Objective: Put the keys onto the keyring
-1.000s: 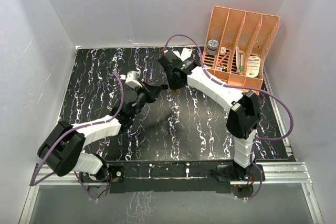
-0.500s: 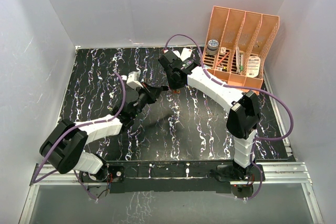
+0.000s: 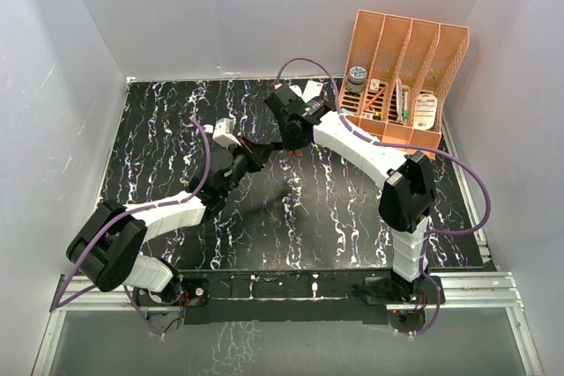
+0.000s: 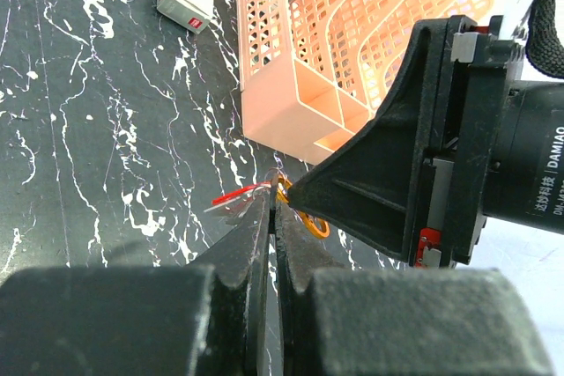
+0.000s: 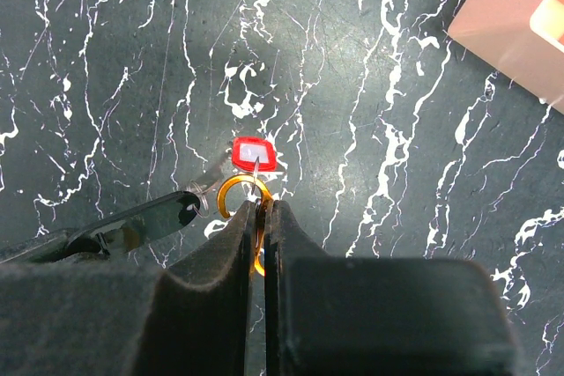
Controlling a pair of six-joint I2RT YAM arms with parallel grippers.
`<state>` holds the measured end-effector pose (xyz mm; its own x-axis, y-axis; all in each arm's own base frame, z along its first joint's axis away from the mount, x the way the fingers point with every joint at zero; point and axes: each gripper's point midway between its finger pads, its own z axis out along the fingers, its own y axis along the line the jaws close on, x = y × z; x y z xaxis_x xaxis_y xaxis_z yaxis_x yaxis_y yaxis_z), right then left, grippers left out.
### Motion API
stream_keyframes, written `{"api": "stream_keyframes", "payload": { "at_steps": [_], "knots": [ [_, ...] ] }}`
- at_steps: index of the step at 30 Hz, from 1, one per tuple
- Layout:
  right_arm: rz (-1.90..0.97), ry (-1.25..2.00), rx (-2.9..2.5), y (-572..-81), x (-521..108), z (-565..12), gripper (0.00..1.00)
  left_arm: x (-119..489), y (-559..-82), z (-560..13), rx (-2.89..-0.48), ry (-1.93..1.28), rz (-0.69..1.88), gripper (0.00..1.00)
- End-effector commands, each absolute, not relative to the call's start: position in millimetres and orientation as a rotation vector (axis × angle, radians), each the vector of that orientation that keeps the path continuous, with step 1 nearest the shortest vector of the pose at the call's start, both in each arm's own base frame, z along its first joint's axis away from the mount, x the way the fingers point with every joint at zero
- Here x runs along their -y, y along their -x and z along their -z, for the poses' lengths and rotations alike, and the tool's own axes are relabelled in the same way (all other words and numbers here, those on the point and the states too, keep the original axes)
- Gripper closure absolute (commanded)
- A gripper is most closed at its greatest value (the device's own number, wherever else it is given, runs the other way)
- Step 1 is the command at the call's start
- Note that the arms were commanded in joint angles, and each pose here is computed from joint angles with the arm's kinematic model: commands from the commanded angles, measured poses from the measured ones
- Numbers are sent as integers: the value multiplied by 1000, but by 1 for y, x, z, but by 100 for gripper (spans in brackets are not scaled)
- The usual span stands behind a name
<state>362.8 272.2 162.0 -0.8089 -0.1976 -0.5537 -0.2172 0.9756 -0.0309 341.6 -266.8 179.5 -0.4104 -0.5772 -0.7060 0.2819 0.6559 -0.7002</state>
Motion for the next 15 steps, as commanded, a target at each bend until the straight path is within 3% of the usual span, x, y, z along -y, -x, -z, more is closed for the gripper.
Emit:
{"api": "stream_keyframes", "payload": {
  "at_steps": [1, 15],
  "knots": [
    [-84, 261, -2465, -375, -282, -185, 100, 272, -344, -208, -1682, 231, 1001, 100],
    [-85, 262, -2463, -376, -283, -185, 100, 275, -345, -212, -1674, 229, 1007, 100]
  ]
}}
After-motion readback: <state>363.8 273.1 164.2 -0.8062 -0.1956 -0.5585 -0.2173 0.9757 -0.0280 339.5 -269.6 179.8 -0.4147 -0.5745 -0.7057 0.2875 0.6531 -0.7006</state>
